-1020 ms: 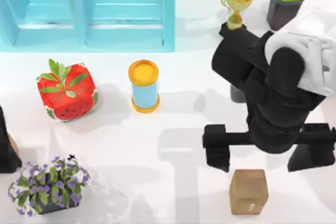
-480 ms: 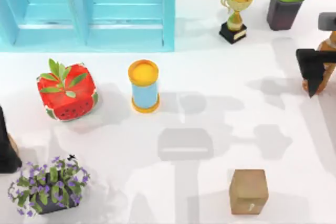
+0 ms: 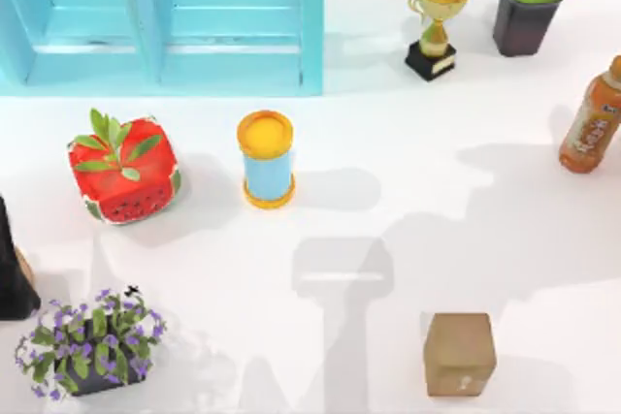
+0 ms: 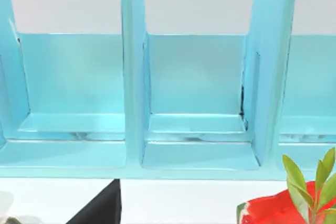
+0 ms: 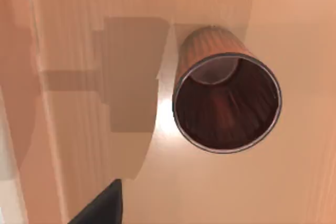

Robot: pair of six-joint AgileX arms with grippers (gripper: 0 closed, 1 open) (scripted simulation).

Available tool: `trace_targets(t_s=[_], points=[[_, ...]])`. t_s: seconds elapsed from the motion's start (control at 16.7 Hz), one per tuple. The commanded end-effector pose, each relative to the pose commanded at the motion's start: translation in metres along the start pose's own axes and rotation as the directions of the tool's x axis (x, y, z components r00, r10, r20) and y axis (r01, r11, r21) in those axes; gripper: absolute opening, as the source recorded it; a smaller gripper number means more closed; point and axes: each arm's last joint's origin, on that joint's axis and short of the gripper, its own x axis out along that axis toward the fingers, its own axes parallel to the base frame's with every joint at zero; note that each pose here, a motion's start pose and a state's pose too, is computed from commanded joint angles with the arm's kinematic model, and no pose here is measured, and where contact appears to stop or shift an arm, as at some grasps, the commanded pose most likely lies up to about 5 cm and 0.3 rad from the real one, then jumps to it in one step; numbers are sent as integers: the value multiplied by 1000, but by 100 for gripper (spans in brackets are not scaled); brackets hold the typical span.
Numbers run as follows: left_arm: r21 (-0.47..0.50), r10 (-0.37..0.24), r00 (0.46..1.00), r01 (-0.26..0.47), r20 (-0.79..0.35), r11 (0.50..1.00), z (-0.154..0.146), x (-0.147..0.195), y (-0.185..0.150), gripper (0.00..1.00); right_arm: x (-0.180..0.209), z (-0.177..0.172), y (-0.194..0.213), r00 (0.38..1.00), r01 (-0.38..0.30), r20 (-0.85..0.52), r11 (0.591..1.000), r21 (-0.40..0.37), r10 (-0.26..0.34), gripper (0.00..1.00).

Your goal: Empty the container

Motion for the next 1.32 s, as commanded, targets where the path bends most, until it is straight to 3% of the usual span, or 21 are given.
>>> trace_targets(t_s=[0.54,1.14,1.32], points=[[0,0,1000,0,0,1000,0,0,0,100,1,-4,-13,1000,6,15,1000,-2,-6,100],[0,0,1000,0,0,1000,0,0,0,100,88,-2,-15,1000,5,14,1000,-1,-5,100],[0,0,1000,0,0,1000,0,0,0,100,96,-2,-15,1000,6,15,1000,-1,-6,100]])
